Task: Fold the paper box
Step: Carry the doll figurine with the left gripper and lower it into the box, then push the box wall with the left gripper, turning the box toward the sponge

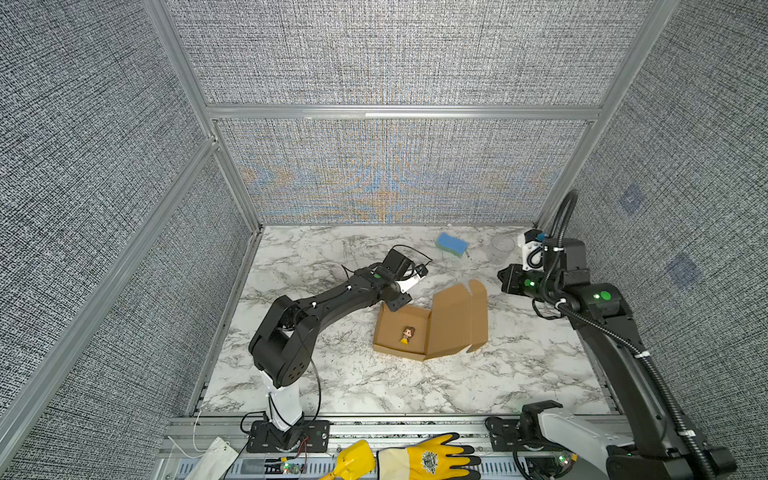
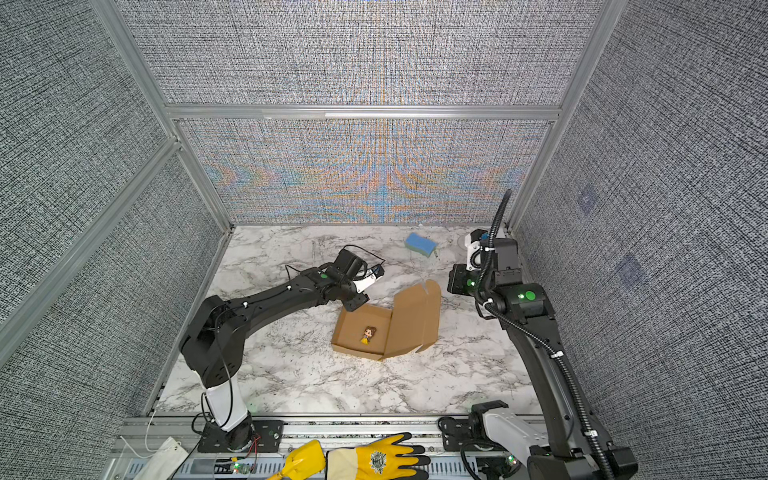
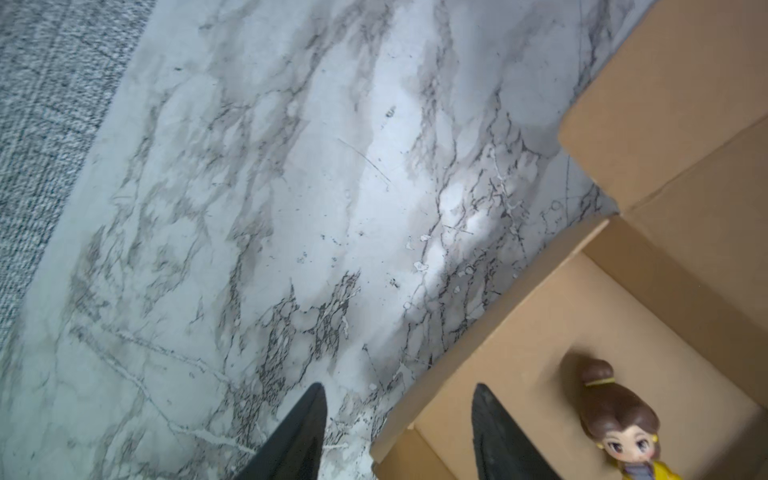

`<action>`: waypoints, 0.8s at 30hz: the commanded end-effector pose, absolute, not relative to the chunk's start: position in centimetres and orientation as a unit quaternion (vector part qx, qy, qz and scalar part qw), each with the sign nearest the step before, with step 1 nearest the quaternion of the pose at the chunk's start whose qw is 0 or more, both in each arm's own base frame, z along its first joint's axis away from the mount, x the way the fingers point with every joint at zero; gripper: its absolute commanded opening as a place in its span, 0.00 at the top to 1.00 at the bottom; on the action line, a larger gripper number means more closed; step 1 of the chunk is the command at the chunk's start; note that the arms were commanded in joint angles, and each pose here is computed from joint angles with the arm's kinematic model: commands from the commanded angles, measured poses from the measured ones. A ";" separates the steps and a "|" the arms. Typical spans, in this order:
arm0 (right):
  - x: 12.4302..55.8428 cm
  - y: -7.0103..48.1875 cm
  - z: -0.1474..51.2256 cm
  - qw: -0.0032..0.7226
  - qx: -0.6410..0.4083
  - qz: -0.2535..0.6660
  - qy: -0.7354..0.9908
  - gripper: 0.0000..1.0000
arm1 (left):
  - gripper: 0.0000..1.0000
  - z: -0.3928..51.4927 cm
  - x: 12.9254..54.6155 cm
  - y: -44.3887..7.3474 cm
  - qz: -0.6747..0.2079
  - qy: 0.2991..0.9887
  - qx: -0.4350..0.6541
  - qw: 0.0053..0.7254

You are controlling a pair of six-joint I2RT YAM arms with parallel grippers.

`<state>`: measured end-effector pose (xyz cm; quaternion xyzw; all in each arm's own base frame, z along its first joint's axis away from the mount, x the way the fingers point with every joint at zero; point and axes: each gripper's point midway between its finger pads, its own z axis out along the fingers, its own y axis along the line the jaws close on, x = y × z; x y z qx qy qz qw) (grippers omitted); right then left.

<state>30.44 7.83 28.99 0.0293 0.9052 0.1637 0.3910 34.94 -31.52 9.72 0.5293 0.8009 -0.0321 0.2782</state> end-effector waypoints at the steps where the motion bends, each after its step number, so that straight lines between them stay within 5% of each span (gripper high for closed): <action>1: 30.6 8.1 29.4 0.395 0.020 0.169 0.903 0.90 | 0.42 8.5 34.0 -31.2 -0.030 0.762 0.598 0.247; 24: 31.1 8.6 28.2 0.390 0.019 0.179 0.903 0.90 | 0.49 4.7 34.5 -31.1 -0.040 0.746 0.637 0.189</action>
